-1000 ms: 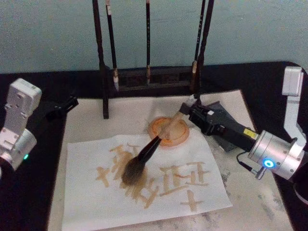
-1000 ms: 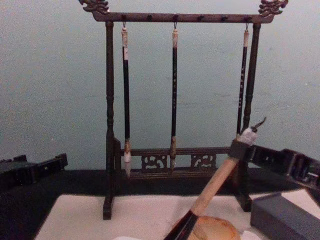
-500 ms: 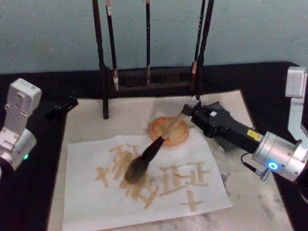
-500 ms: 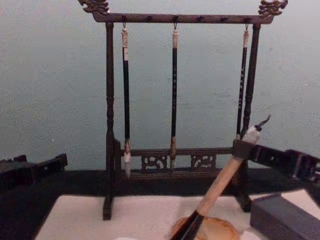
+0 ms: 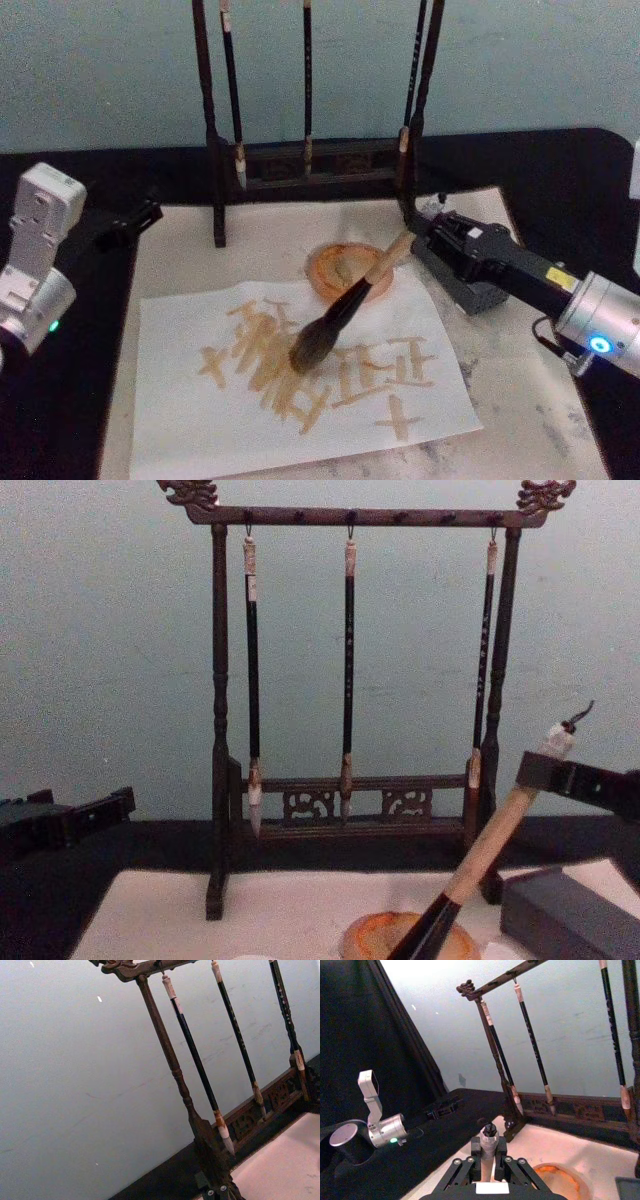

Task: Pick up the brush from the inkstone, write on the paper, then place the brush back to its original position.

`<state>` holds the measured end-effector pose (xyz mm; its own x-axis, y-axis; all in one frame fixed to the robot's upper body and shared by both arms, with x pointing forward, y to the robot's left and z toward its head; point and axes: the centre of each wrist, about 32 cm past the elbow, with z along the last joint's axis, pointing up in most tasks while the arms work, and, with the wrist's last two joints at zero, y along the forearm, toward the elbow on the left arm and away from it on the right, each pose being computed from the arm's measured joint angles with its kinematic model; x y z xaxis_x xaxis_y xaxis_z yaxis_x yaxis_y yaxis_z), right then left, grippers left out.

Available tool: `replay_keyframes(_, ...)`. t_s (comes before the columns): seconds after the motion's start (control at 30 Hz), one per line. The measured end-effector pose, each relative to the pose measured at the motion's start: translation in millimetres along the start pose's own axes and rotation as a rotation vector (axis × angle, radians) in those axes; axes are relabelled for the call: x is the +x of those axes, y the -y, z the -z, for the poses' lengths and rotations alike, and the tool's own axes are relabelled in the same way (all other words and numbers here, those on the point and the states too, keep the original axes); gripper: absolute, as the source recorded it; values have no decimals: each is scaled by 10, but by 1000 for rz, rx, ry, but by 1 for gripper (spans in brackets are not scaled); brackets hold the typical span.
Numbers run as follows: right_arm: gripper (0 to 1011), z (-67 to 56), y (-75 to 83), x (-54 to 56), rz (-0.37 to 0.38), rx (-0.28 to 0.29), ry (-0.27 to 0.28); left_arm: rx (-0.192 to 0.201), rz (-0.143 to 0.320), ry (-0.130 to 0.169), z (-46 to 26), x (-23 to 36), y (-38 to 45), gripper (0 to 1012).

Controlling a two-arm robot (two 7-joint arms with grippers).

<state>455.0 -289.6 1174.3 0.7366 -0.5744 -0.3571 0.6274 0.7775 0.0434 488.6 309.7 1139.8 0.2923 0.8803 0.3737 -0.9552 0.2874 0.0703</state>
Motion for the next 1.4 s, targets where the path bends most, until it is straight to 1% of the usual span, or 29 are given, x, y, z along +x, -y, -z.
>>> replay_keyframes(0.2, 170, -37, 79, -1, 8, -1, 6, 0, 0, 0, 0, 0, 0, 1002)
replay_keyframes(0.33, 170, -82, 127, -6, 7, 11, 10, 0, 0, 0, 0, 0, 0, 1002)
replay_keyframes(0.43, 170, -152, 147, -33, -2, 25, 29, 0, 0, 0, 0, 0, 0, 1002)
replay_keyframes(0.47, 170, -197, 146, -58, -9, 29, 49, 0, 0, 0, 0, 0, 0, 1002)
replay_keyframes(0.57, 170, -260, 134, -98, -17, 27, 81, 0, 0, 0, 0, 0, 0, 1000)
replay_keyframes(0.6, 170, -303, 117, -132, -23, 26, 105, 0, 0, 0, 0, 0, 0, 1000)
replay_keyframes(0.67, 170, -334, 101, -155, -29, 25, 121, 0, 0, 0, 0, 0, 0, 1002)
replay_keyframes(0.77, 170, -385, 34, -229, -47, 10, 161, 0, 0, 0, 0, 0, 0, 1002)
replay_keyframes(0.8, 170, -385, 34, -229, -47, 10, 161, 0, 0, 0, 0, 0, 0, 1002)
replay_keyframes(0.87, 170, -398, -17, -277, -59, -9, 188, 0, 0, 0, 0, 0, 0, 1002)
replay_keyframes(1.1, 170, -404, -180, -444, -77, -85, 305, 0, 0, 0, 0, 0, 0, 1002)
replay_keyframes(1.2, 170, -398, -224, -481, -84, -100, 329, 0, 0, 0, 0, 0, 0, 1002)
replay_keyframes(1.4, 170, -374, -274, -505, -88, -124, 353, 0, 0, 0, 0, 0, 0, 1002)
